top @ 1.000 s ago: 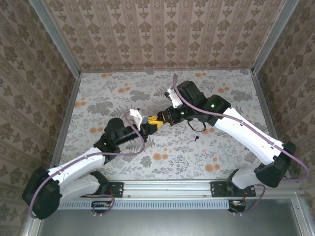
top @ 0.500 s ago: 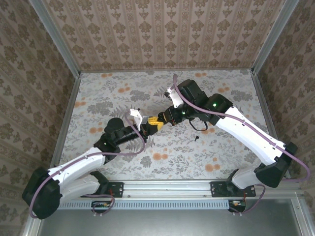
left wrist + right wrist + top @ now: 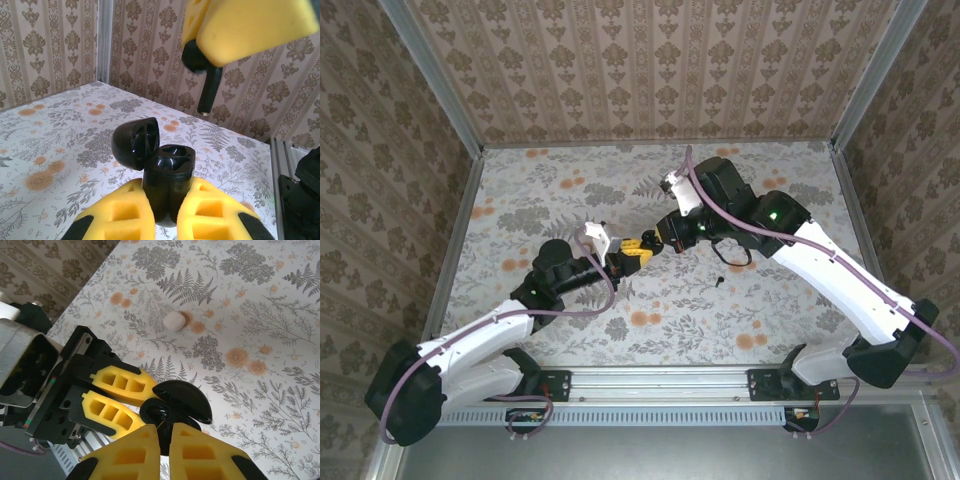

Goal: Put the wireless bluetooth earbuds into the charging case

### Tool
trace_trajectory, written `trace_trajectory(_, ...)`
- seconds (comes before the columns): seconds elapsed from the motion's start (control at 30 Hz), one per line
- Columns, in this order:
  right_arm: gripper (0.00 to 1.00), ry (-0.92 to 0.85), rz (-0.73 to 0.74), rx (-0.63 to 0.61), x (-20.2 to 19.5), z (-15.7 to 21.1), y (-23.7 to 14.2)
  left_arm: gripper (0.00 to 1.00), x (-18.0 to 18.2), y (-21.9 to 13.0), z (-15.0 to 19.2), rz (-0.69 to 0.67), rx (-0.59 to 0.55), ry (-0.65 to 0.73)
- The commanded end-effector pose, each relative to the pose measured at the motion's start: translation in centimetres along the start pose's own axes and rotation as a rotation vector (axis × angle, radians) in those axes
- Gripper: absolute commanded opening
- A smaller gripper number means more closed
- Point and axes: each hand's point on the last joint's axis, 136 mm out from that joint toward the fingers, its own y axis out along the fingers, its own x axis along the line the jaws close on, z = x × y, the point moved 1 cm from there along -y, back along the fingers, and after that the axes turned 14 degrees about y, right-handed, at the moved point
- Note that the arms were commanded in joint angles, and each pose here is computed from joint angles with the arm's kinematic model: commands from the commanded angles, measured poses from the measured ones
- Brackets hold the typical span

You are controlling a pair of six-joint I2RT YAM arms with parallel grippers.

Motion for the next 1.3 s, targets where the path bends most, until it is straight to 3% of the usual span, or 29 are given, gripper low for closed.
trace_trajectory(0.0, 0.09, -0.005, -0.048, -0.007, 0.7, -0.1, -0.4, 0.0, -0.1, 0.1, -1.4, 0.019, -0.035, -0.002)
trace_trajectory(0.47, 0.08, 0.026, -0.081, 0.015, 0.6, 0.5, 2.2, 0.0, -0.3, 0.0, -1.7, 0.03, -0.049, -0.008)
trace_trajectory(1.27, 0.08, -0.008, -0.039, 0.044, -0.6, 1.6, 3.0, 0.0, -0.4, 0.0, -2.5, 0.037, -0.07, -0.005)
